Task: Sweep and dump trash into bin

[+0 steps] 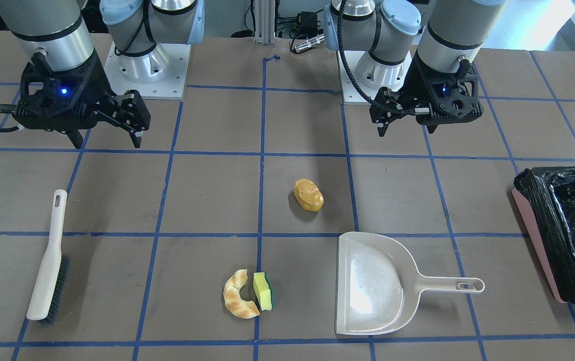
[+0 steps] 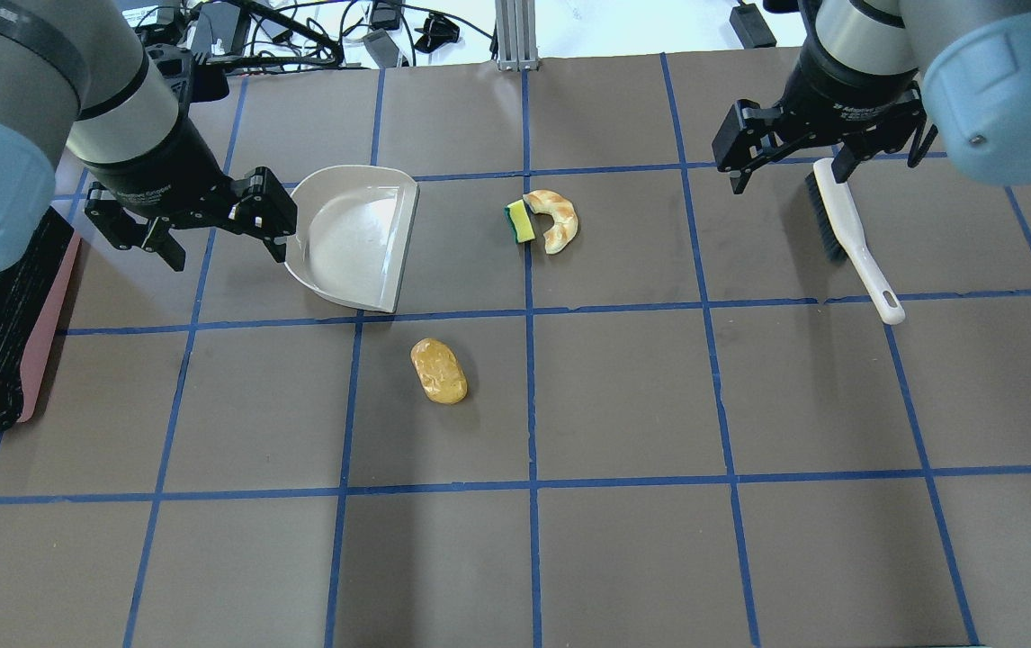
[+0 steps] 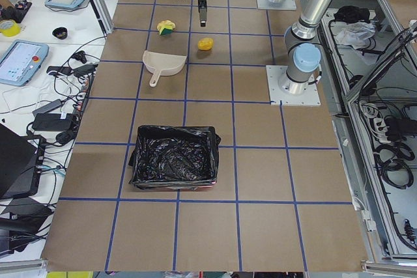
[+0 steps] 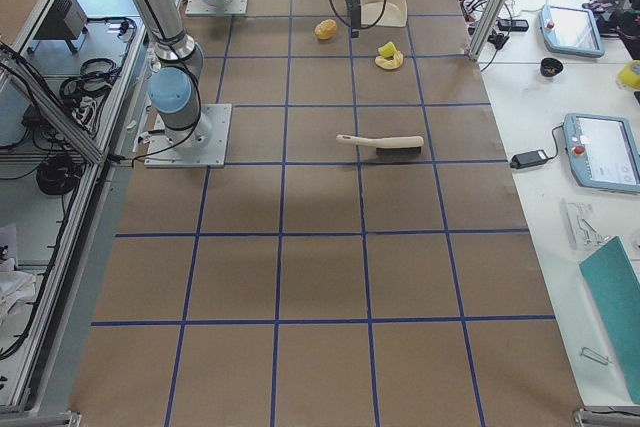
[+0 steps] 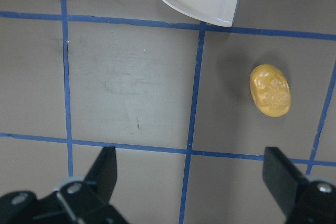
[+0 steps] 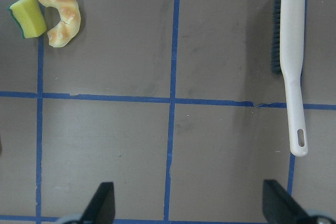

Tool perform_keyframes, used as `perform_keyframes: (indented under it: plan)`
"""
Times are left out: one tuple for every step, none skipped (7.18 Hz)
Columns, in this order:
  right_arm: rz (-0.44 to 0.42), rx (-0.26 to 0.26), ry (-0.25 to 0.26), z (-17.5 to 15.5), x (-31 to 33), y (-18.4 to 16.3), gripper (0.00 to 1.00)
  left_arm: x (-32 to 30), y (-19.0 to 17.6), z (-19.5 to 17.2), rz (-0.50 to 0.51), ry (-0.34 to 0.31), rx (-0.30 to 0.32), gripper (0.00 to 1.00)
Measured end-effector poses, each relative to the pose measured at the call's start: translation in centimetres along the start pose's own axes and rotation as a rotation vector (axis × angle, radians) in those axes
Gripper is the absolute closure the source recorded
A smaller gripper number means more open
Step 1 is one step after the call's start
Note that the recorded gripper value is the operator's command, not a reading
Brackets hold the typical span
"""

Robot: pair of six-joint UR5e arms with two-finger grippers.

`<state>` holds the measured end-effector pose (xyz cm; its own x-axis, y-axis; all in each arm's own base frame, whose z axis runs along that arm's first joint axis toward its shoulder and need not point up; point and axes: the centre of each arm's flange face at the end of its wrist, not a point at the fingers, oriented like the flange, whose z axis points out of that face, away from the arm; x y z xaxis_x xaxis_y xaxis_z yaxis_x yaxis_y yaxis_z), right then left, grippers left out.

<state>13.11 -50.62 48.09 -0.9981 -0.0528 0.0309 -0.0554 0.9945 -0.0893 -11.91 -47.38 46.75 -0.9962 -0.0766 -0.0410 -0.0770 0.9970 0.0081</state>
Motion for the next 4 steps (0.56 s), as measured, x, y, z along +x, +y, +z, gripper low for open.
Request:
perform_keyframes:
  plan:
    - [-0.007, -0.007, -0.003, 0.4, 0.3, -0.3, 0.0, 0.0, 0.0, 0.0, 0.001, 0.001, 0.0, 0.0]
    - [-0.02, -0.013, -0.005, 0.9, 0.7, -0.6, 0.0, -0.1, -0.1, 0.0, 0.0, 0.001, 0.0, 0.0]
    - [-0.032, -0.02, -0.006, 1.3, 1.6, -0.9, 0.0, -0.2, -0.2, 0.0, -0.004, 0.001, 0.0, 0.0]
    - [-0.036, -0.026, -0.007, 1.6, 2.6, -1.2, 0.0, -0.4, -0.4, 0.1, -0.01, 0.001, -0.001, 0.0]
